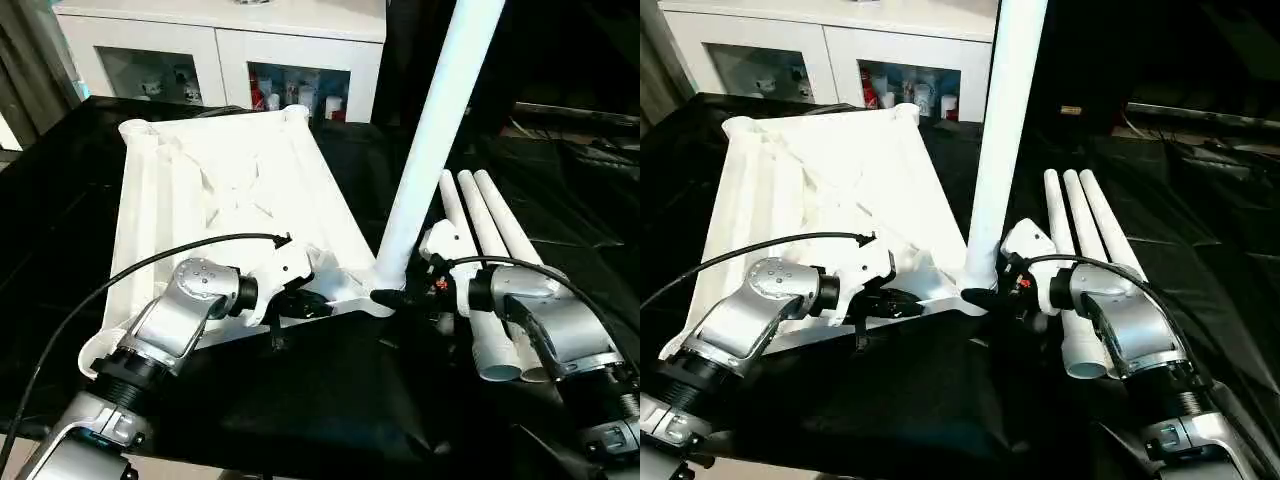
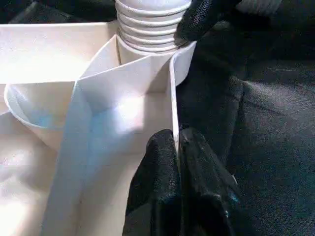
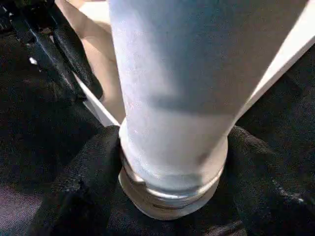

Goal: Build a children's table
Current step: Rotate leg to tighten

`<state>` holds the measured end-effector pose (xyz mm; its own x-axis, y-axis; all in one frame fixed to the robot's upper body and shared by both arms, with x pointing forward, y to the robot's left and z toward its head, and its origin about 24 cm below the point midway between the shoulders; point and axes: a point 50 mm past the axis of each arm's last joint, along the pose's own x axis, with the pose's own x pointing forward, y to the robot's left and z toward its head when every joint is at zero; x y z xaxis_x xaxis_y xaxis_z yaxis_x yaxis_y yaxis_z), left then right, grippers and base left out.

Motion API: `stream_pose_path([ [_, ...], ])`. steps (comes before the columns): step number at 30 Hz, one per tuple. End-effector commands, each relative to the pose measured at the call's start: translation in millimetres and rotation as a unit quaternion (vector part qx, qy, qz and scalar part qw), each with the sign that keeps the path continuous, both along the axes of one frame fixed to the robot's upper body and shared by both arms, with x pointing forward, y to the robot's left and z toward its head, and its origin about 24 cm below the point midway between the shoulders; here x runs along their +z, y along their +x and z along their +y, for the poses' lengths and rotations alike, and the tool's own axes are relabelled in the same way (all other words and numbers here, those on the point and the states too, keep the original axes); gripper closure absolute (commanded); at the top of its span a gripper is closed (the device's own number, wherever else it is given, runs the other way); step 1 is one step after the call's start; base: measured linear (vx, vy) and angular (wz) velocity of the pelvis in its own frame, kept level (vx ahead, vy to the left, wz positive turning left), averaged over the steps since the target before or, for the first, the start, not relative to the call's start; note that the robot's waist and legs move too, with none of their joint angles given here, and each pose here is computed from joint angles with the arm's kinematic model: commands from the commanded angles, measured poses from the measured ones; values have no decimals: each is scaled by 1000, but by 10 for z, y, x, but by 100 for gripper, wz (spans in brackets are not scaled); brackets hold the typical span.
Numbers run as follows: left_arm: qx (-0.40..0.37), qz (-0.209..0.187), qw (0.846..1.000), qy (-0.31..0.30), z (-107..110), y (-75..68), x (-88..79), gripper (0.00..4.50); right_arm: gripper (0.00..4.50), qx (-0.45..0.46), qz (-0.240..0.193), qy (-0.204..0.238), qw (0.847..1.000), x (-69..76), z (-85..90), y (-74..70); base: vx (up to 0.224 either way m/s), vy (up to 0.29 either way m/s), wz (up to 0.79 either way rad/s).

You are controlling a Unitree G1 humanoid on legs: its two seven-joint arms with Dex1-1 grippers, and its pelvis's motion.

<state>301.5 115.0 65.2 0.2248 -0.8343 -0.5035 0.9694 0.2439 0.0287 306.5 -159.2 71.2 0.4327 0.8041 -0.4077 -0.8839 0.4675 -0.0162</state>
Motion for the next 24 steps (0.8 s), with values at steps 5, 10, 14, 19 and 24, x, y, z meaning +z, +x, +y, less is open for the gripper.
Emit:
stream_pose_path([
  [5, 63, -36, 997, -28, -173, 141, 100, 450, 176, -138, -6, 40, 990, -95, 100, 178, 0, 0, 0],
  [10, 195, -30, 980, -24, -409, 348, 31, 450, 178, -334, 24, 74, 939, -307, 304, 368, 0, 0, 0],
  [14, 224, -40, 974, -14, -580, 394, 20, 450, 178, -351, 31, 87, 932, -339, 581, 404, 0, 0, 0],
  [19, 212, -56, 976, -18, -672, 409, 66, 450, 178, -326, 26, 117, 938, -254, 831, 424, 0, 0, 0],
  [24, 201, -59, 978, -18, -623, 399, 69, 450, 88, -317, 10, 114, 942, -207, 802, 453, 0, 0, 0],
])
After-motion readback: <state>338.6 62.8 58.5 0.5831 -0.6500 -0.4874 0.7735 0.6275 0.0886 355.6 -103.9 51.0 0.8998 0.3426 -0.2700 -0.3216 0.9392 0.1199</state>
